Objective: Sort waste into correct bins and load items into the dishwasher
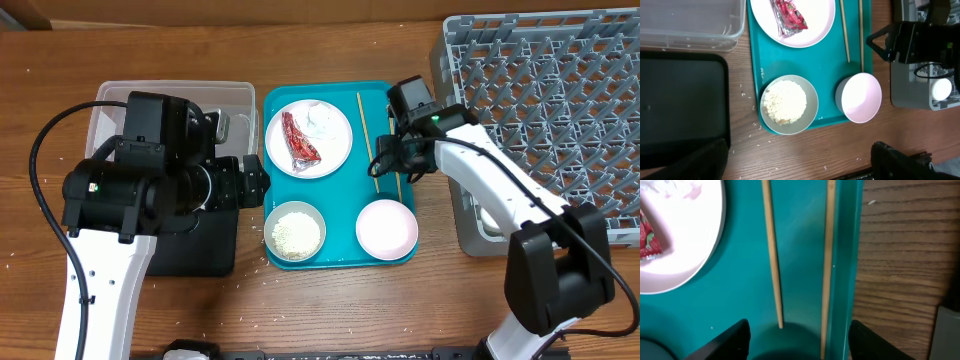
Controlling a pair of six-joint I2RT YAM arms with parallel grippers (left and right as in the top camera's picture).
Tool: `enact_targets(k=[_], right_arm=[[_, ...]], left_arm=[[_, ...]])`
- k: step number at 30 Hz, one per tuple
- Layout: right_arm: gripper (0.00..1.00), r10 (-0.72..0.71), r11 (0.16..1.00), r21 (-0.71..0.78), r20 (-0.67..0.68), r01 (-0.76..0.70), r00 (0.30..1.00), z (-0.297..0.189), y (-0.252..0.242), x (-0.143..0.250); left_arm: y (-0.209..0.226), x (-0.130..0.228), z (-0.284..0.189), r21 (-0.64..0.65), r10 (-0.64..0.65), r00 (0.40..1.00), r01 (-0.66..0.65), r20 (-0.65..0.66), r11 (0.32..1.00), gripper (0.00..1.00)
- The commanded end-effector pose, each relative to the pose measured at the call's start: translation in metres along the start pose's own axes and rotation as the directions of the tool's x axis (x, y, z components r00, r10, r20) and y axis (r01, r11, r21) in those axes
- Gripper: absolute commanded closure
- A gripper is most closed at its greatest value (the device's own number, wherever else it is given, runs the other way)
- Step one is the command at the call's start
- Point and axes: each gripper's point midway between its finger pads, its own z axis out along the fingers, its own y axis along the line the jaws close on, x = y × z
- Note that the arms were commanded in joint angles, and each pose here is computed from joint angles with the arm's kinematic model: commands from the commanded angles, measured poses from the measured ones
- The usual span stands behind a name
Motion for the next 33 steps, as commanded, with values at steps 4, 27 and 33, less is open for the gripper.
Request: enact_targets(k=[4,27,33], right_arm=[[0.3,-0.045,0.998,-0.051,0.005,0.045,0.999,-0.014,0.016,-0.001],[0.07,0.234,0.949,-0.271,0.262,-0.161,0.936,-0.212,-0.015,0.001],[0.07,0.226,0.936,-0.321,0.231,-0.145,0.946,-0.224,-0.007,0.019]], left_arm=[[0.016,-0.004,-0.004,-0.105,-0.063,0.997,0.069,0.052,0.992,0.1],[-0.012,-0.064,0.225,-0.173,-0.038,0.997,0.026,-0.066,0.985,0.27],[0.011,-0.055,0.278,-0.239,-0.082,0.99,0.054,-0.111,0.97,0.32]])
